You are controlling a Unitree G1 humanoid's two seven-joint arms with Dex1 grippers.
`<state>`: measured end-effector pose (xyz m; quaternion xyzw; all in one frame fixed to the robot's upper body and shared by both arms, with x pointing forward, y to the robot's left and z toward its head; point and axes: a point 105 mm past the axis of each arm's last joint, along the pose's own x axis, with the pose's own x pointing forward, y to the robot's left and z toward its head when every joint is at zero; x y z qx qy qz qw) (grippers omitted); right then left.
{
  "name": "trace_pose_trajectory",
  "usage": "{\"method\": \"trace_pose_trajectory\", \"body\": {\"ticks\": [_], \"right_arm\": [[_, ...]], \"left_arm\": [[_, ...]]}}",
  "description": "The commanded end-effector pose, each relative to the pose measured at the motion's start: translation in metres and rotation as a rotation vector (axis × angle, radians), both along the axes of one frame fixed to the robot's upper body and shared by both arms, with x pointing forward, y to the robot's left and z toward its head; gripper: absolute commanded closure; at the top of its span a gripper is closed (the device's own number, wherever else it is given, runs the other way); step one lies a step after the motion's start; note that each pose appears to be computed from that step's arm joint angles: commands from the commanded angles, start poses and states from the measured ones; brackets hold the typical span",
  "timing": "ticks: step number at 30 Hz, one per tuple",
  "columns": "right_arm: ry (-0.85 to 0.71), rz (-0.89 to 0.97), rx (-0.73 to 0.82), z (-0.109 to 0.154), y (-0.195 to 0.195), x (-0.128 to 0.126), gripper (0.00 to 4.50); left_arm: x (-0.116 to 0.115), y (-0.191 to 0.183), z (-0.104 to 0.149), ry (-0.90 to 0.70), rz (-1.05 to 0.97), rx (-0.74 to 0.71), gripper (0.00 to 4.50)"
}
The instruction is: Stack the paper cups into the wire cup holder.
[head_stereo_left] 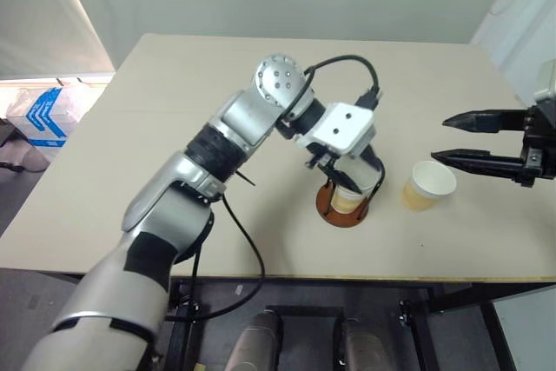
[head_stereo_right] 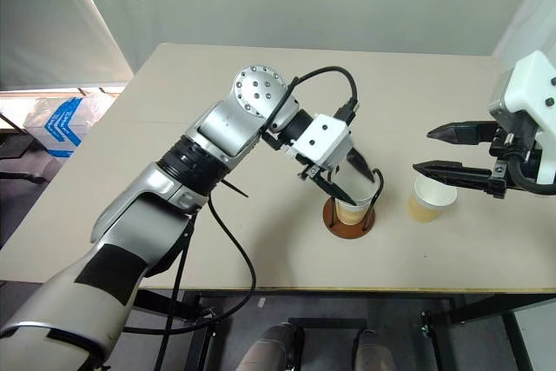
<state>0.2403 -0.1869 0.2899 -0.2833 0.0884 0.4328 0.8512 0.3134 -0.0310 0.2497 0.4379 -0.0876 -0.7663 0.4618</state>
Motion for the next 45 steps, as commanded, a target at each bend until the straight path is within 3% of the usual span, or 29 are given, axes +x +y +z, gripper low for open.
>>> {"method": "trace_pose_trajectory", "body": {"ticks": [1, 3, 6, 10, 19, 25, 32, 45], "right_arm": [[-0.03, -0.039, -0.073, -0.005, -0.005, 0.007, 1.87], [-0.002, -0.055, -0.099, -0.015, -0.008, 0.012, 1.87], [0.025, -0.067, -0.168, -0.032, -0.011, 0.02, 1.33], [-0.003, -0.098, -0.258, -0.048, -0.018, 0.036, 0.04], [0.042, -0.054, -0.414, -0.089, -0.022, 0.056, 0.04], [0.101, -0.045, -0.418, -0.112, -0.019, 0.063, 0.04], [0.114, -0.055, -0.438, -0.121, -0.023, 0.067, 0.04], [0.095, -0.048, -0.436, -0.118, -0.021, 0.068, 4.48]], "left_arm": [[0.005, 0.003, 0.038, -0.04, 0.039, -0.143, 0.71], [0.01, 0.009, 0.054, -0.014, 0.086, -0.228, 0.71], [0.023, 0.031, 0.068, 0.019, 0.193, -0.326, 0.66], [0.037, 0.075, 0.061, 0.08, 0.362, -0.39, 0.66], [0.038, 0.159, 0.003, 0.092, 0.701, -0.287, 0.66], [0.029, 0.171, -0.017, 0.106, 0.779, -0.245, 0.66], [0.027, 0.171, -0.018, 0.106, 0.796, -0.246, 0.66], [0.03, 0.167, -0.019, 0.1, 0.786, -0.24, 0.66]]}}
